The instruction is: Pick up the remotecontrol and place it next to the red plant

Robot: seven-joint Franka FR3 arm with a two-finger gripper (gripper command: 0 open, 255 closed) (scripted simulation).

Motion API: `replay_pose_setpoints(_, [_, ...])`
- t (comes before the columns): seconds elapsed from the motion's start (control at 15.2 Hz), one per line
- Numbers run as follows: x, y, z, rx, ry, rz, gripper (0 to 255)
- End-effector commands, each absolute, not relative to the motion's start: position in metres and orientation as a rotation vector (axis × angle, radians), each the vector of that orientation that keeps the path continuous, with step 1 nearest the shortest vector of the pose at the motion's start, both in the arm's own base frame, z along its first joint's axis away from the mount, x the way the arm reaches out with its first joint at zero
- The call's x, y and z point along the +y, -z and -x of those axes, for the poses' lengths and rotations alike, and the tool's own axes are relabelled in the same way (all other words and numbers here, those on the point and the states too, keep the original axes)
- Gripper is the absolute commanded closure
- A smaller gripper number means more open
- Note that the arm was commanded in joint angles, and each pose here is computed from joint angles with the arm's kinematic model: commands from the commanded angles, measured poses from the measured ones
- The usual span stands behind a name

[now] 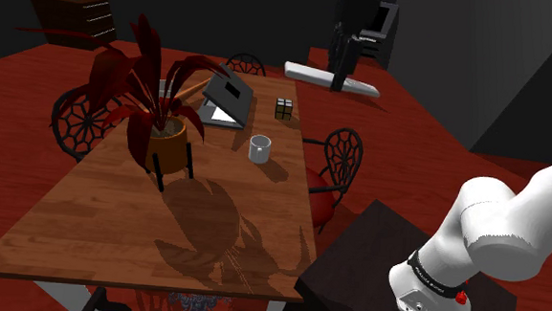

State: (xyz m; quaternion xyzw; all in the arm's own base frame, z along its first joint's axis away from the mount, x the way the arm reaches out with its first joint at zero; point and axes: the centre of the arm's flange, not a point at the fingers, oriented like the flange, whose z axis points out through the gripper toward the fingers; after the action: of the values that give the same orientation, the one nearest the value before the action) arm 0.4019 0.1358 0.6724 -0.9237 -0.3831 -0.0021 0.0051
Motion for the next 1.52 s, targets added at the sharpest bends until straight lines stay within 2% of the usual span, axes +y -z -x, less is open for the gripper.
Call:
replay_pose_setpoints(0.0, [0.136, -0.684, -0.402, -1.199, 0.006, 2.892, 255])
replay_pose_setpoints(0.86, [0.136, -0.749, -0.402, -1.199, 0.006, 2.892, 255])
replay_pose_setpoints(1.45, [0.099, -0.75, -0.515, -1.199, 0.006, 2.892, 255])
